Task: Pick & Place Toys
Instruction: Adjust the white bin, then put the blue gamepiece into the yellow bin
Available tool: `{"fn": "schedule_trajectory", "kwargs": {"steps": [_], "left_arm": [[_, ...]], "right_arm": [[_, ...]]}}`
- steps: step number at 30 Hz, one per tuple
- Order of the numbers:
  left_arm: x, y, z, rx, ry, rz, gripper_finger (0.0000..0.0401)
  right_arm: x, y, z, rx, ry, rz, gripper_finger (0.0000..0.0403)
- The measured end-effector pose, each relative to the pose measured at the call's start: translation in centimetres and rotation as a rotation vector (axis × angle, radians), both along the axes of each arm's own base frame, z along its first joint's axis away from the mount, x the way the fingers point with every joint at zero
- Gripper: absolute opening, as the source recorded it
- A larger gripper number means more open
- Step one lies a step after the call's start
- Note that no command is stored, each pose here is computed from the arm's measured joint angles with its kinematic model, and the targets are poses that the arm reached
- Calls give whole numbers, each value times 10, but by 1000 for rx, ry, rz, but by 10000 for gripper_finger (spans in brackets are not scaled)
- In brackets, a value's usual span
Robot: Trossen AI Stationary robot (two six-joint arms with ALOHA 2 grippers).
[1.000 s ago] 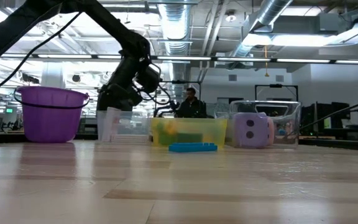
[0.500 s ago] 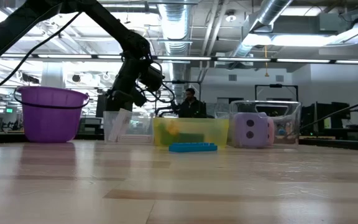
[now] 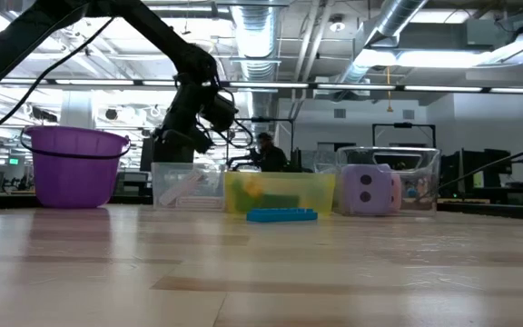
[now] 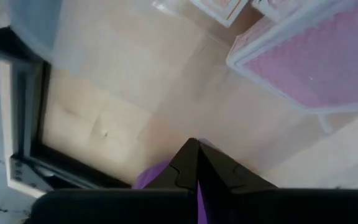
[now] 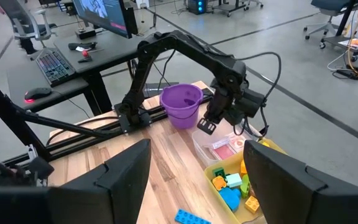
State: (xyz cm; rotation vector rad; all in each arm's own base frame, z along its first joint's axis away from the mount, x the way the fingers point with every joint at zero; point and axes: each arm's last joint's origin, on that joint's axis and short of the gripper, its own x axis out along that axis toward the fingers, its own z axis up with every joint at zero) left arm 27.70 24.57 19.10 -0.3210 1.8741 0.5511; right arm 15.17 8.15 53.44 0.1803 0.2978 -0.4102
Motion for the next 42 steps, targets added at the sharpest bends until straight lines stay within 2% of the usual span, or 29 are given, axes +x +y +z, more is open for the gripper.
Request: {"fn": "schedule_trajectory", "kwargs": {"steps": [3,7,13,17,20,27,31,35,42], "left_arm": [[-7,-2,17,20,-11,6,0],[-13,-13,51,93,-100,11,0],[-3,-43,101,158,-440,-7,0],[17,-76,132,150,-730,-118,0],[30,-106,146,148,-846,-206,0],[39,-176,161,84,-964,-388,0],[40,-202,170,137,-1035,-425,1],[41,-211,172,249,-1042,-398,4],[42,-212,174,268,-1071,-385,15]], "right_arm": [[0,0,0,-1,1,0,250],[0,0,0,-3,5,0,250],[0,0,-1,-6,8,-1,250],[-1,-1,-1,-8,8,-5,250],[-1,-1,-1,11,3,-13,250],[-5,-4,-7,71,25,-58,250],[-5,-4,-7,72,25,-58,250],[-5,-4,-7,69,26,-56,250],[-5,-4,-7,67,29,-52,250]]}}
